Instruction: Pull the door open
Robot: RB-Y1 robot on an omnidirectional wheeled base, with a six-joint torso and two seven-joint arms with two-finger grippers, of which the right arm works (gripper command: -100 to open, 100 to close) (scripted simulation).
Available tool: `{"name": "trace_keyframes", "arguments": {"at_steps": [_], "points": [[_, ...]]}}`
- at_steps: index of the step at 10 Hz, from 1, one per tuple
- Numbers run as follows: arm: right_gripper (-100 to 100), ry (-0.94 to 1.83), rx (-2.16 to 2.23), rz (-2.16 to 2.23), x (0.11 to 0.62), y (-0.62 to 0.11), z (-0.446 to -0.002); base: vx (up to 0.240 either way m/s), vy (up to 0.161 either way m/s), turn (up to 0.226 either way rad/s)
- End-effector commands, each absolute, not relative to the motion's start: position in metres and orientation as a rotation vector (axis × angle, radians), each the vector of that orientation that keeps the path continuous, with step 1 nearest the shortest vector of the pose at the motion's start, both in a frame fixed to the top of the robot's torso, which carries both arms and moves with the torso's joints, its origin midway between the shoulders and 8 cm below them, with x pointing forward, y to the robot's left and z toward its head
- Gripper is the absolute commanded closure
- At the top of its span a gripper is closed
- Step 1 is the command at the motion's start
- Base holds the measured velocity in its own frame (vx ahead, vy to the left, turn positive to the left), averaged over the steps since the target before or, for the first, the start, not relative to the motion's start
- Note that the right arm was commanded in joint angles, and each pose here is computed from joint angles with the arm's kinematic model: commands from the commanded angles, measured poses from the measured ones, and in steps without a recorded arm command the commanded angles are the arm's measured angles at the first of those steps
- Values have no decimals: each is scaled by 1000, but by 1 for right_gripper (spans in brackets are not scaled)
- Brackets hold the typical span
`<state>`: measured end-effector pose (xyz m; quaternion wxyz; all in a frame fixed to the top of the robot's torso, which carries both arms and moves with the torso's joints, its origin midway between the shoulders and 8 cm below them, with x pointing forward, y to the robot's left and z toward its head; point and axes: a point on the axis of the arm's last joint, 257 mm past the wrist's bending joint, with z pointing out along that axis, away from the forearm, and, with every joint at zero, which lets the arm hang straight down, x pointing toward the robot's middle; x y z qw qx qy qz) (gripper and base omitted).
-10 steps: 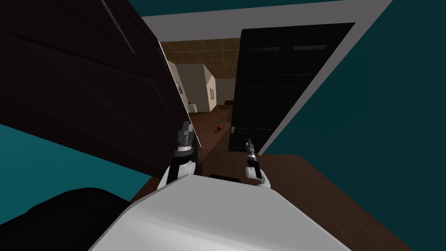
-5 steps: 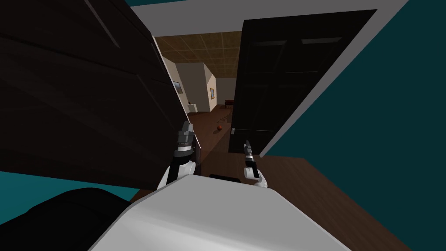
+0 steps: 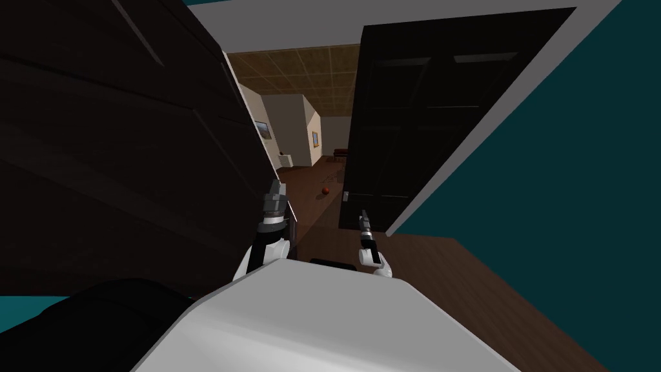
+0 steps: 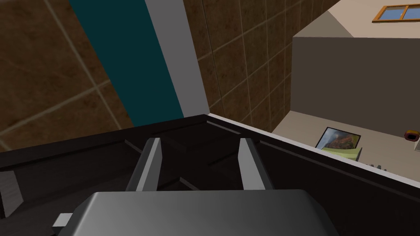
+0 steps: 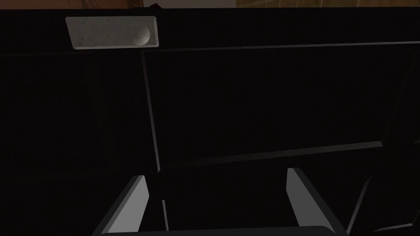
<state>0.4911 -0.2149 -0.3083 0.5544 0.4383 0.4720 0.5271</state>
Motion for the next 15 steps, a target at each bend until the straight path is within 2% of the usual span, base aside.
{"name": "trace_keyframes", "arguments": {"at_steps": [1, 15], "points": [[-100, 1127, 1051, 1246, 493, -210, -318, 95, 2, 7], [-100, 1229, 1171, 1241, 487, -165, -384, 99, 9, -3]]}}
